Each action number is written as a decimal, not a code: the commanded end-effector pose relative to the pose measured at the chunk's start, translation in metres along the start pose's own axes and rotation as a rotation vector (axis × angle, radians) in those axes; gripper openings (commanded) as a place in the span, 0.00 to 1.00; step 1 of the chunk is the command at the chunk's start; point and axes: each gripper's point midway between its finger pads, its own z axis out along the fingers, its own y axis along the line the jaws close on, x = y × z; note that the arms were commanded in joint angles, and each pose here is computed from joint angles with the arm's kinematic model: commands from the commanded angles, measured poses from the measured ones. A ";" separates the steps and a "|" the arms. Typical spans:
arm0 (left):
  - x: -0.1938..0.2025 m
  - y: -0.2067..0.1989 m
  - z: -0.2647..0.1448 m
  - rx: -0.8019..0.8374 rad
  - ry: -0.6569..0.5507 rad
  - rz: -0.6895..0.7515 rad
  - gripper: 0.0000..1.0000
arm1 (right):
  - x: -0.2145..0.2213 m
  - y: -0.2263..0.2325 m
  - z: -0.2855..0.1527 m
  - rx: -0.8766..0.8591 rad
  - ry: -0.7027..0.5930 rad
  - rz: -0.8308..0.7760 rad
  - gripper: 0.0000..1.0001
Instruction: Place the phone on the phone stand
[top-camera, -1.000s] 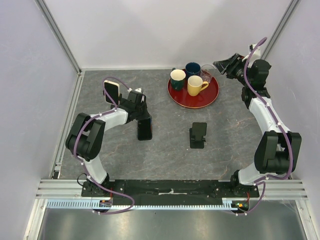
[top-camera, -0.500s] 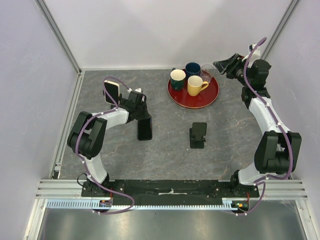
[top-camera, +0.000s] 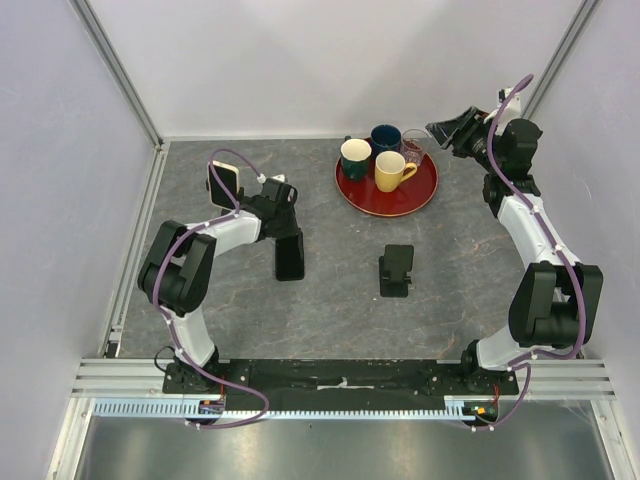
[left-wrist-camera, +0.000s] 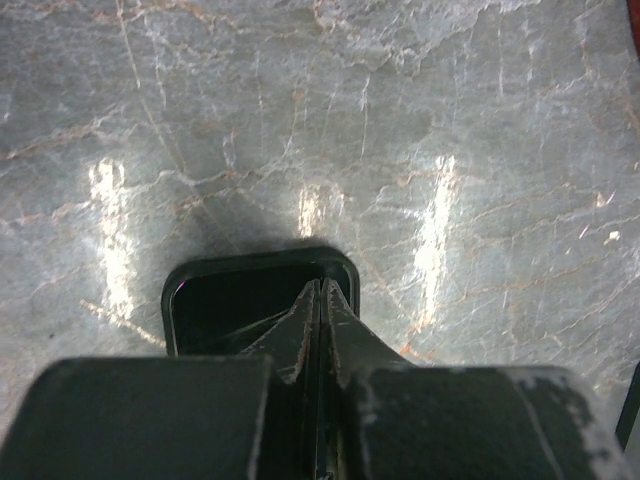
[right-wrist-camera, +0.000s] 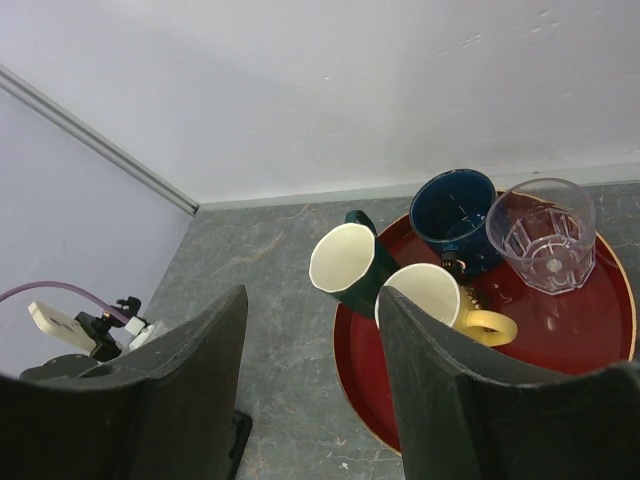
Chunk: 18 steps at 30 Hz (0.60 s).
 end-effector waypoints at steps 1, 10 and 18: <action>-0.012 -0.008 -0.028 0.015 0.002 0.078 0.02 | -0.014 0.014 0.000 -0.053 -0.040 -0.045 0.63; -0.039 -0.036 -0.093 0.113 -0.045 0.075 0.80 | -0.013 0.014 0.000 -0.043 -0.030 -0.057 0.69; 0.008 -0.019 -0.114 0.023 0.015 0.193 0.88 | 0.004 0.017 0.004 -0.044 0.077 -0.139 0.90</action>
